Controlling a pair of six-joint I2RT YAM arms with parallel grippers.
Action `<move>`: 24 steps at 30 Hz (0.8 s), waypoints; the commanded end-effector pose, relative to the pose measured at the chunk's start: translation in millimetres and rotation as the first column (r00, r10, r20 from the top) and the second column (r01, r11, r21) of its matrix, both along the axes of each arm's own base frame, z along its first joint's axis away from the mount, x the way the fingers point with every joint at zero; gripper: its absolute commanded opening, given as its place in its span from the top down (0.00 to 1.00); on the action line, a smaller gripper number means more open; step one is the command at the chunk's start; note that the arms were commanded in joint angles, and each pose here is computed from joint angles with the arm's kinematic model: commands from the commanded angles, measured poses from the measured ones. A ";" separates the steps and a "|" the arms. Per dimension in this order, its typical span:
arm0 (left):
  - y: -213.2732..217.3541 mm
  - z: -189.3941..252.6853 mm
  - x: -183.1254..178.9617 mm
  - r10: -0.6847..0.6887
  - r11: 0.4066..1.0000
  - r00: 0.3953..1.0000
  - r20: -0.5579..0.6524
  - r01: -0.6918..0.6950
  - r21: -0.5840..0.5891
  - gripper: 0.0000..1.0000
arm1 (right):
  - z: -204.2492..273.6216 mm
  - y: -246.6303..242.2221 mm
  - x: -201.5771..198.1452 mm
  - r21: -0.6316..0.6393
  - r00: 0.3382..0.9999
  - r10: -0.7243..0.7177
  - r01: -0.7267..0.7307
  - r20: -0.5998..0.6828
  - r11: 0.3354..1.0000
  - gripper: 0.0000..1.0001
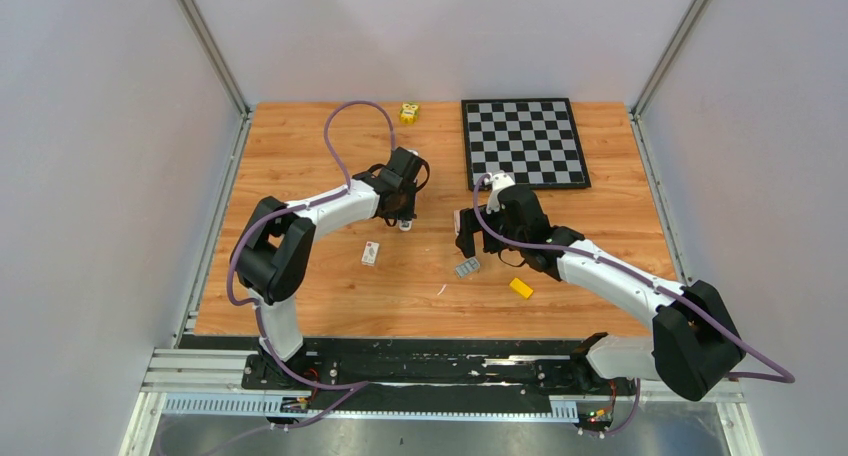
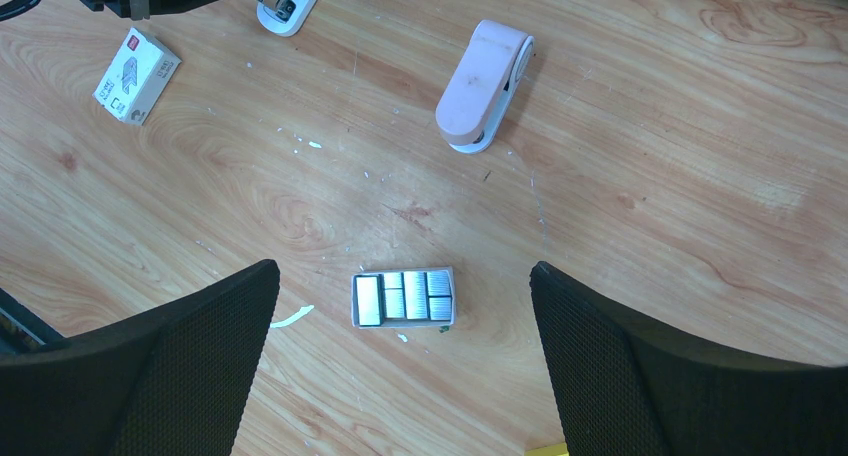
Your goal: Load the staples into the stapler
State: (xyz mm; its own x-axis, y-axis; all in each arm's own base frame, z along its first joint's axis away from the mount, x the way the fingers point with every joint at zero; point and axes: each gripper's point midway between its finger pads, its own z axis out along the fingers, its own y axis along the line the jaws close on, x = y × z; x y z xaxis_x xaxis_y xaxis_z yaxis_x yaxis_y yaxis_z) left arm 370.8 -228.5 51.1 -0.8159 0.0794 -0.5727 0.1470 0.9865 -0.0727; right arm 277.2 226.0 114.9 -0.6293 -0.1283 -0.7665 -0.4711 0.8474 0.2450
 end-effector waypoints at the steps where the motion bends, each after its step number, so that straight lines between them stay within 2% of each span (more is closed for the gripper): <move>1: -3.7 -3.5 5.6 -0.008 1.000 1.000 0.014 0.008 0.012 0.83 | -3.1 -10.0 -2.3 -0.025 1.000 -0.013 0.012 -0.007 1.000 0.01; 24: -0.7 -11.0 4.8 -0.012 0.999 1.000 0.002 0.012 0.037 0.78 | 0.5 -9.8 -0.8 -0.026 1.000 -0.013 0.013 0.001 1.000 0.01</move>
State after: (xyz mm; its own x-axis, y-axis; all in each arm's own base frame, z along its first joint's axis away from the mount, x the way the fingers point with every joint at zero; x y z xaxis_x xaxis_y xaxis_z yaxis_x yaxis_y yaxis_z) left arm 372.8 -228.4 48.2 -0.8126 0.0908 -0.5758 0.1546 0.9860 -0.0627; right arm 276.8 225.5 114.3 -0.6307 -0.1311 -0.7649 -0.4712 0.8478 0.2432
